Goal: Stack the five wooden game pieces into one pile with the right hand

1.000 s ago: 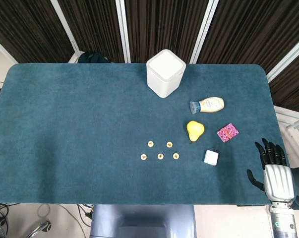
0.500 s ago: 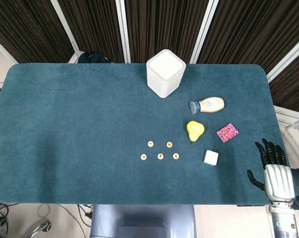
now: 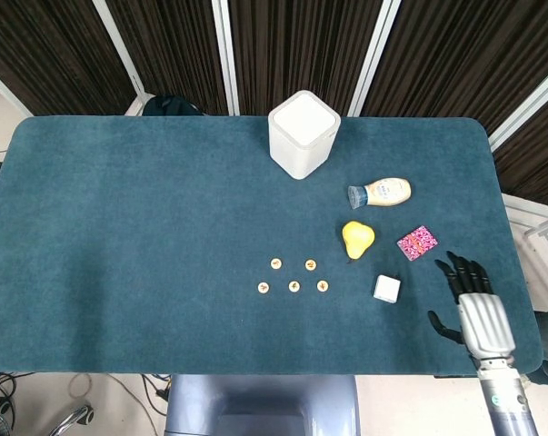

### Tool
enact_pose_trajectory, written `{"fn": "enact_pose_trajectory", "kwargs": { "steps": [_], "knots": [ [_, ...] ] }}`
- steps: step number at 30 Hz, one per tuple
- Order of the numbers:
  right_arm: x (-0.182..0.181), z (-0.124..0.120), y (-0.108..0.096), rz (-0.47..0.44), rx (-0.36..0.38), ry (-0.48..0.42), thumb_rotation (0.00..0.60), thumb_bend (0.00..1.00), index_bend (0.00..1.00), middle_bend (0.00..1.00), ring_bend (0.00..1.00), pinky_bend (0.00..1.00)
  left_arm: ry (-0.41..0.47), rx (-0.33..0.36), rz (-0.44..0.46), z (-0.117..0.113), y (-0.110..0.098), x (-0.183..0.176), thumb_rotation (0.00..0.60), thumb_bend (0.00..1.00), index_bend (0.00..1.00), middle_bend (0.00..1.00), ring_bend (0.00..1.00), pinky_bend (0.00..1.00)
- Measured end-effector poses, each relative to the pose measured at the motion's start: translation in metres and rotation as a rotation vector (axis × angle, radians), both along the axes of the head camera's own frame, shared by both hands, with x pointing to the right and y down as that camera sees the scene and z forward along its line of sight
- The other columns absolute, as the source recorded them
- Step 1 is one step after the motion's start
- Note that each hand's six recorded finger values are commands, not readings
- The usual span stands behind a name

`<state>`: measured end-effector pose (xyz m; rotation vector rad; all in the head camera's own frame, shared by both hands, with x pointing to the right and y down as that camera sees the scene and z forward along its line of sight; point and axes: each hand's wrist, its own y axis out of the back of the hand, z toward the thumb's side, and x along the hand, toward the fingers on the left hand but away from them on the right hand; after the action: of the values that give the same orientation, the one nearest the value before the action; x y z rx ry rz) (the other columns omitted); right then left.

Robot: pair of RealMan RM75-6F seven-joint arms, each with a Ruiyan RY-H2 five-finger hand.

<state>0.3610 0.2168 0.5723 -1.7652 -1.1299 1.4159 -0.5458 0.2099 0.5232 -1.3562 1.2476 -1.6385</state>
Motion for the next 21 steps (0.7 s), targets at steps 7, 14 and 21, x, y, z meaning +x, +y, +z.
{"fn": "enact_pose_trajectory", "kwargs": {
  "steps": [7, 14, 21],
  "knots": [
    [-0.032, 0.021, -0.02, -0.097, -0.079, 0.026, 0.6, 0.37, 0.22, 0.0, 0.0, 0.0, 0.0, -0.002, -0.006, 0.0, 0.0, -0.002, 0.6, 0.15, 0.05, 0.0, 0.0, 0.09],
    [-0.071, 0.047, -0.034, -0.13, -0.112, 0.033, 0.6, 0.37, 0.27, 0.0, 0.0, 0.0, 0.0, -0.007, -0.008, 0.002, 0.0, -0.002, 0.6, 0.15, 0.05, 0.0, 0.0, 0.09],
    [-0.105, 0.076, -0.037, -0.15, -0.157, 0.046, 0.6, 0.37, 0.3, 0.0, 0.0, 0.0, -0.001, -0.007, -0.01, 0.002, 0.0, -0.003, 0.6, 0.15, 0.05, 0.0, 0.0, 0.09]
  ]
}}
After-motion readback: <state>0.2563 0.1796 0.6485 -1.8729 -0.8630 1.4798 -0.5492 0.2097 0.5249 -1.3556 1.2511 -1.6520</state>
